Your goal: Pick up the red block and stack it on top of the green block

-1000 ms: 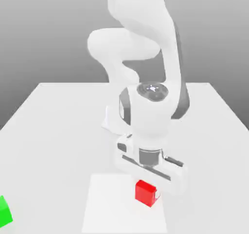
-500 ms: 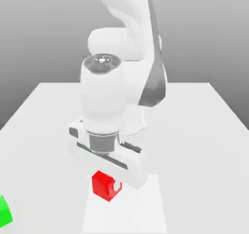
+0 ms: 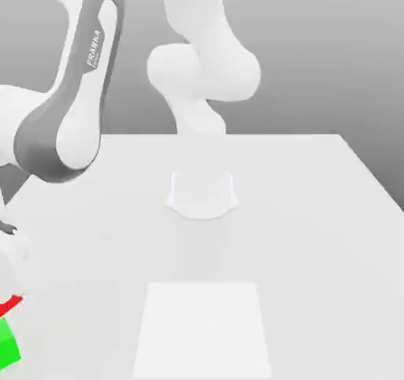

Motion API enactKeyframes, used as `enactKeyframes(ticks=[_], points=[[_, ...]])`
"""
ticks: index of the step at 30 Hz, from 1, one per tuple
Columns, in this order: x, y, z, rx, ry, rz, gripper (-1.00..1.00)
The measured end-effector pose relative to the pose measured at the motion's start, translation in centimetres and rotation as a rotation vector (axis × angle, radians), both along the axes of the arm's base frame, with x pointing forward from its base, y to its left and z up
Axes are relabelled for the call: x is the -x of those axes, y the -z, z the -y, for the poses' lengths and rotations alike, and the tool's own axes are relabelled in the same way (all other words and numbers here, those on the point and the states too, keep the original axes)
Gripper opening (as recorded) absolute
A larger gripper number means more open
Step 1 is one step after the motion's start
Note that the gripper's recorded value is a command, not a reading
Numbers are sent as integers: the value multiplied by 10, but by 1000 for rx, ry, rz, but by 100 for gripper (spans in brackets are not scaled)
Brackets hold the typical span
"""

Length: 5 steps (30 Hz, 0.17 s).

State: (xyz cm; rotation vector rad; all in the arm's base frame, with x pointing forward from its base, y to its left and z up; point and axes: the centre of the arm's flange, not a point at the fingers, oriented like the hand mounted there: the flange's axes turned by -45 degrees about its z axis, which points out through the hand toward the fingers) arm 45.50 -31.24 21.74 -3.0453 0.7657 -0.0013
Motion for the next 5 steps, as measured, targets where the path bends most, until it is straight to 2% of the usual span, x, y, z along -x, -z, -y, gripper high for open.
enactKeyframes(ticks=[1,2,5], points=[[0,15,1,0,-1,0,-100],[1,28,2,0,-1,-1,100],[1,28,2,0,-1,-1,100]])
